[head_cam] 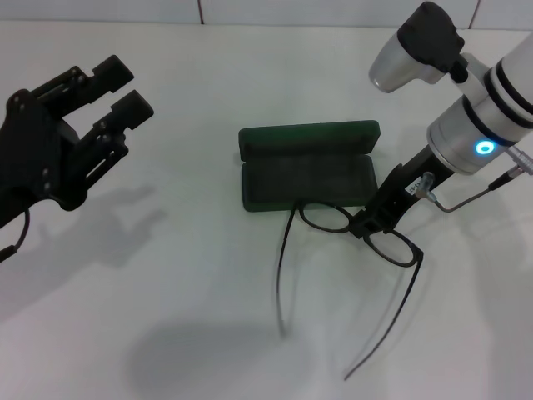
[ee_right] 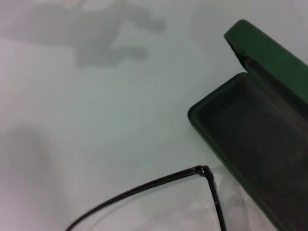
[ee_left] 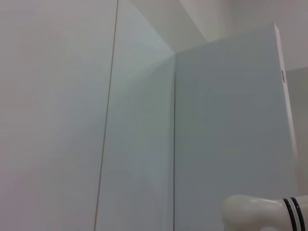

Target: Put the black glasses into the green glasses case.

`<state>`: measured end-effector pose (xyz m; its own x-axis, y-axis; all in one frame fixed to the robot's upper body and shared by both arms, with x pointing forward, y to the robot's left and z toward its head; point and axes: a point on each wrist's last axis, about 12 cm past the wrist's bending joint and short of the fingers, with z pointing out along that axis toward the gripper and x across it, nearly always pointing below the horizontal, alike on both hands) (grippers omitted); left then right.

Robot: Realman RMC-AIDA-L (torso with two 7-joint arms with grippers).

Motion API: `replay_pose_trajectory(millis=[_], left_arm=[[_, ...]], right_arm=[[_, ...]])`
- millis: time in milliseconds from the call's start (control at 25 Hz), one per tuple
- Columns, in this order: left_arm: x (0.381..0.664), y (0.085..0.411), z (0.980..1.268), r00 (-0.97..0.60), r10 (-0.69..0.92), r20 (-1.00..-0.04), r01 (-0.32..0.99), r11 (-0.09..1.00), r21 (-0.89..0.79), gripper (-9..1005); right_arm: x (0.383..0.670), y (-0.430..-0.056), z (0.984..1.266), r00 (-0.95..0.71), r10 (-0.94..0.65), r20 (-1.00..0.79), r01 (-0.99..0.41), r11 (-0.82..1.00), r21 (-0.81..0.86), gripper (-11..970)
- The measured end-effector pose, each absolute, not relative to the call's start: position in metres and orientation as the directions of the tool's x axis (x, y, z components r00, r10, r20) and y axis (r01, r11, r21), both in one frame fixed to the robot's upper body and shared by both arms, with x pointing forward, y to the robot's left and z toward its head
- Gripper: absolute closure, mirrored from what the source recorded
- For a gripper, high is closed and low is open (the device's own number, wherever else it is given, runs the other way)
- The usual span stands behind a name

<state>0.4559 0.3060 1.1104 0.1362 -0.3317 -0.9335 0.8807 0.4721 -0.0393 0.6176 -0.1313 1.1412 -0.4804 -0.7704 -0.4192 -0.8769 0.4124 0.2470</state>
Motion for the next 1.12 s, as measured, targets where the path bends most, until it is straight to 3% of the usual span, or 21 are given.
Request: replay_pose_trajectory(millis=[400,680,800,1000,1120], left_arm=[[0.456,0.304,1.11,0.138,-0.335,-0.932,0.882,0.47,-0.038,600],[0.451,0.299,1.11,0.137,-0.341,-0.93,0.903,0.429,-0.024,601],[0.454,0.286,1.111,0.142,-0.36,-0.922,0.93,0.367,0.0,601],[0.466,0.255,1.118,0.141,-0.404,-0.904,0.976,0.208,0.059,772],[0.474,0.236,1.123,0.121,-0.401,-0.908,0.991,0.102,0.086,819]], right_arm=[[0.611,-0.132,1.148,-0.444,-0.753,-0.486,-0.896,0.369,0.247,889],[0.593,-0.16,1.168,-0.32,-0.584,-0.746,-0.946,0.242,0.217,889],[0.585,-0.179,1.172,-0.278,-0.472,-0.836,-0.957,0.212,0.199,889],[0.569,-0.206,1.174,-0.223,-0.26,-0.939,-0.969,0.162,0.186,889],[0.564,-0.212,1.174,-0.21,-0.212,-0.954,-0.973,0.144,0.182,889]])
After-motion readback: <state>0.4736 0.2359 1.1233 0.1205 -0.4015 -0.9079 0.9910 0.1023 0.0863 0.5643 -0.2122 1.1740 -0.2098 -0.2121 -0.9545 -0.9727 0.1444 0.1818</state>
